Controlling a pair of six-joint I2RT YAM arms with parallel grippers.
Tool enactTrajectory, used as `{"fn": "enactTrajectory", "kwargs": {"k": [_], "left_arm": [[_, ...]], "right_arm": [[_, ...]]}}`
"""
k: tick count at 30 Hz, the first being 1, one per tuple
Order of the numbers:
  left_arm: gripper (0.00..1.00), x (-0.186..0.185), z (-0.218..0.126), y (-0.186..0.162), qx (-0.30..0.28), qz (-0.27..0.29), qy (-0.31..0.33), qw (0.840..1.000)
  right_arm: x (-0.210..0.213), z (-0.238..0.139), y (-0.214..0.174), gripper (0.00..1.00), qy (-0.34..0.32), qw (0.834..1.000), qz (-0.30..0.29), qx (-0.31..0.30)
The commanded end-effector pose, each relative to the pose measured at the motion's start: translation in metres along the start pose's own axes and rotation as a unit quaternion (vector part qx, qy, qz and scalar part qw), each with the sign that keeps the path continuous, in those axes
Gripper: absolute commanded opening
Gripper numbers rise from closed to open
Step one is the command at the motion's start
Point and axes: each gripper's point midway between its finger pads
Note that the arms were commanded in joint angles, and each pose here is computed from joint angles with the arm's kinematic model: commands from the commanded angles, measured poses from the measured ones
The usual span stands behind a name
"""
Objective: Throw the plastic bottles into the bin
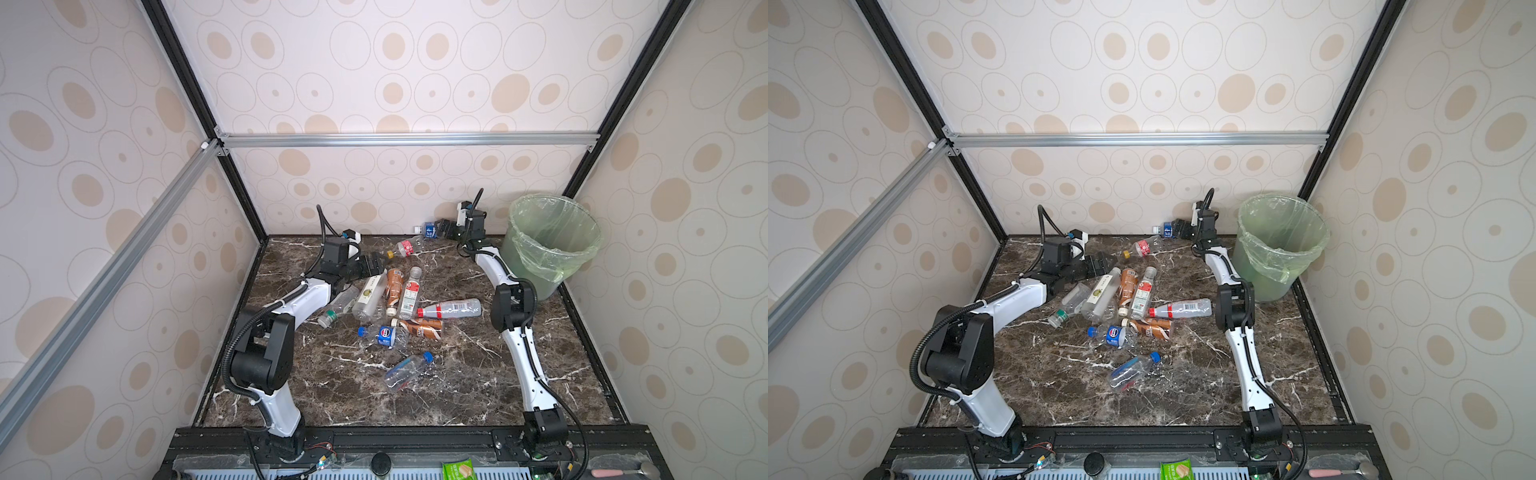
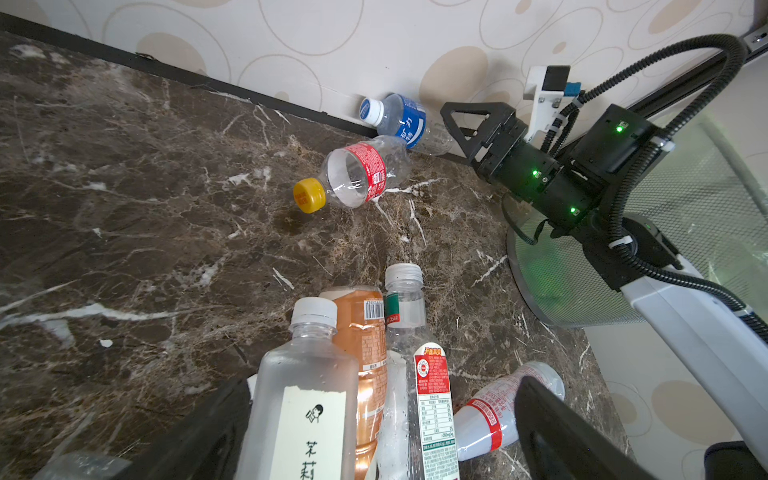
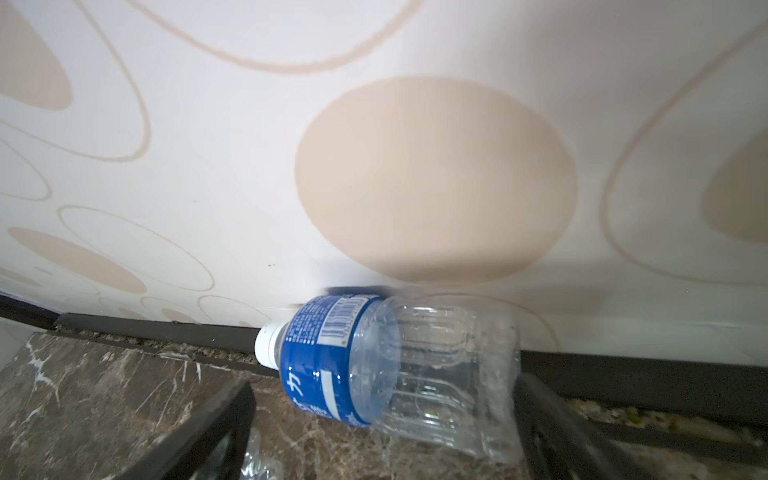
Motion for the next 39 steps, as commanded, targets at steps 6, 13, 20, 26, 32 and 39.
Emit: {"fn": "enactTrajectory", "kwargs": {"k": [6, 13, 20, 26, 32, 39], "left_arm": [[0.99, -0.003, -0.001, 0.013, -0.013, 0.003, -0.008, 1.000], [0.99, -0.002, -0.001, 0.014, -0.013, 0.004, -0.007, 1.000], [0.99, 0.002, 0.000, 0.015, -0.015, -0.003, -0.007, 1.000], [0.99, 0.013, 0.005, 0.034, -0.024, 0.019, 0.025, 0.999], [0.99, 0.008, 0.043, 0.062, -0.040, 0.025, -0.010, 0.999], [0.99, -0.007, 0.093, 0.079, -0.054, 0.011, -0.109, 0.993]], "right_arm": [[0.051, -0.011, -0.001, 0.98, 0.045, 0.999, 0.010, 0.012], [0.069, -0.025, -0.001, 0.98, 0.058, 0.998, 0.001, 0.021], [0.029, -0.036, 0.012, 1.00, -0.027, 1.000, 0.001, 0.006], [0.015, -0.016, 0.019, 1.00, -0.021, 1.000, 0.016, -0.005], [0.003, -0.006, 0.013, 1.00, -0.021, 0.999, 0.028, -0.020], [0.003, 0.010, 0.000, 0.99, 0.008, 0.999, 0.044, -0.028]]}}
Point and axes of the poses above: each gripper's point midway between its finger pads, its own z axis out along the fingers, its own x axis along the line the jaws close on, y = z × x, and after that the axes turned 4 degrees about z, right-handed
